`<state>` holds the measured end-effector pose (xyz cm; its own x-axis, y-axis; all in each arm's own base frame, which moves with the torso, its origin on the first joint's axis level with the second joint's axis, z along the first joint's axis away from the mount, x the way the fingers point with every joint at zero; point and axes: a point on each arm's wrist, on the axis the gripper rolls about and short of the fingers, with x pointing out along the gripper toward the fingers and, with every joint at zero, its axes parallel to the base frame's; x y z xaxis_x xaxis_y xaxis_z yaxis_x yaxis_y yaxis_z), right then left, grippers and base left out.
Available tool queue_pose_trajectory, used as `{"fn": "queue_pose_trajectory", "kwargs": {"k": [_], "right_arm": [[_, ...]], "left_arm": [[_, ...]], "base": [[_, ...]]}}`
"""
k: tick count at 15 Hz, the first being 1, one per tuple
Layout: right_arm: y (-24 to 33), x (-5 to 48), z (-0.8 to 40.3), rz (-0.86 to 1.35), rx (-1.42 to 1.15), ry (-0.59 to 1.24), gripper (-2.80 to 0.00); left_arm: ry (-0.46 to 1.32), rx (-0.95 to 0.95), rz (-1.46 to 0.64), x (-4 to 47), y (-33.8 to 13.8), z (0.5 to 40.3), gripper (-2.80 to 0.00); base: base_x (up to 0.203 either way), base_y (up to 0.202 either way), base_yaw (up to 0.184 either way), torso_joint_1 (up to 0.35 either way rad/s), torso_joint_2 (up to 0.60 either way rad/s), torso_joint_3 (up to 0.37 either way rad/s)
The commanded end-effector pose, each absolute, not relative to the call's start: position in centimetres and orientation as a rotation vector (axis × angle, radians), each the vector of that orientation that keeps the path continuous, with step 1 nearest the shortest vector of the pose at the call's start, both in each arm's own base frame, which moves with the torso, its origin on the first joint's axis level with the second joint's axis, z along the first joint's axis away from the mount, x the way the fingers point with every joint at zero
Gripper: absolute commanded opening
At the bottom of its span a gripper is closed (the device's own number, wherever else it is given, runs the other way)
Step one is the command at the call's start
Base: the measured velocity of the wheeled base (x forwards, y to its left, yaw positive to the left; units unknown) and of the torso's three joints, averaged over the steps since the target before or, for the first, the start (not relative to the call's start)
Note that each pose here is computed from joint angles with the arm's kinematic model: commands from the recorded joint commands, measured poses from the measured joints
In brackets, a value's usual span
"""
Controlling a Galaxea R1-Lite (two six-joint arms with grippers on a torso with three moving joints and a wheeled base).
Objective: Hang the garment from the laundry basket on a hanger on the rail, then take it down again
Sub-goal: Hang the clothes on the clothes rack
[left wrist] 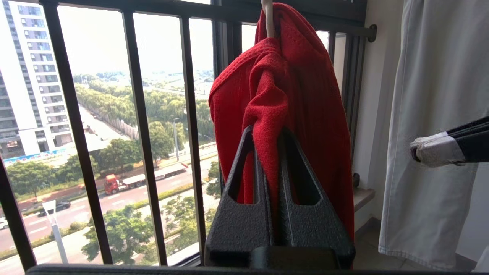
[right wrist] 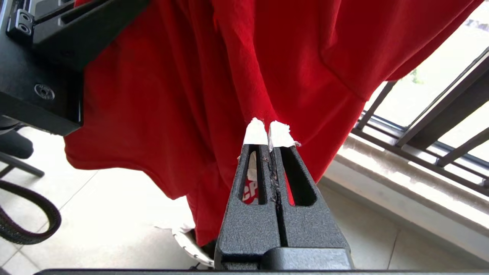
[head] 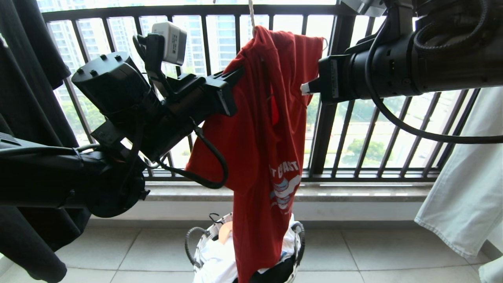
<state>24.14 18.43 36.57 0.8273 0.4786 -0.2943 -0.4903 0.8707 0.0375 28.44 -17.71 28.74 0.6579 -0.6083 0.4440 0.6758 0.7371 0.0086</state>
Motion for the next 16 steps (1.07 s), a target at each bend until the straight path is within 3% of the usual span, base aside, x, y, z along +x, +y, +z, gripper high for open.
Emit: {"fn": "queue_pose_trajectory", "kwargs": {"k": [1, 3, 4, 5, 16], "right_arm": [[18.6, 26.0, 36.2, 0.488, -0.076, 0.293, -2.80], [18.2, 26.9, 36.1, 0.468, -0.107, 0.269, -2.80], [18.2, 27.2, 36.1, 0.464, -0.120, 0.247, -0.14], [18.1, 27.5, 36.1, 0.462, -0.124, 0.232, 0.00], [19.7, 31.9, 35.5, 0.459, -0.176, 0.043, 0.00]], "left_arm": [[-0.406, -0.155, -0.737, 28.0, -17.5, 28.9, -2.80], [-0.368, -0.168, -0.766, 27.3, -17.1, 29.3, -2.80], [-0.371, -0.181, -0.773, 27.1, -17.0, 29.5, -2.80], [-0.374, -0.185, -0.775, 27.0, -16.9, 29.7, -2.80], [-0.388, -0.187, -0.783, 26.2, -16.5, 30.2, -2.80]], "base": [[0.000, 0.000, 0.000, 0.000, 0.00, 0.000], [0.000, 0.000, 0.000, 0.000, 0.00, 0.000], [0.000, 0.000, 0.000, 0.000, 0.00, 0.000], [0.000, 0.000, 0.000, 0.000, 0.00, 0.000], [0.000, 0.000, 0.000, 0.000, 0.00, 0.000]]}}
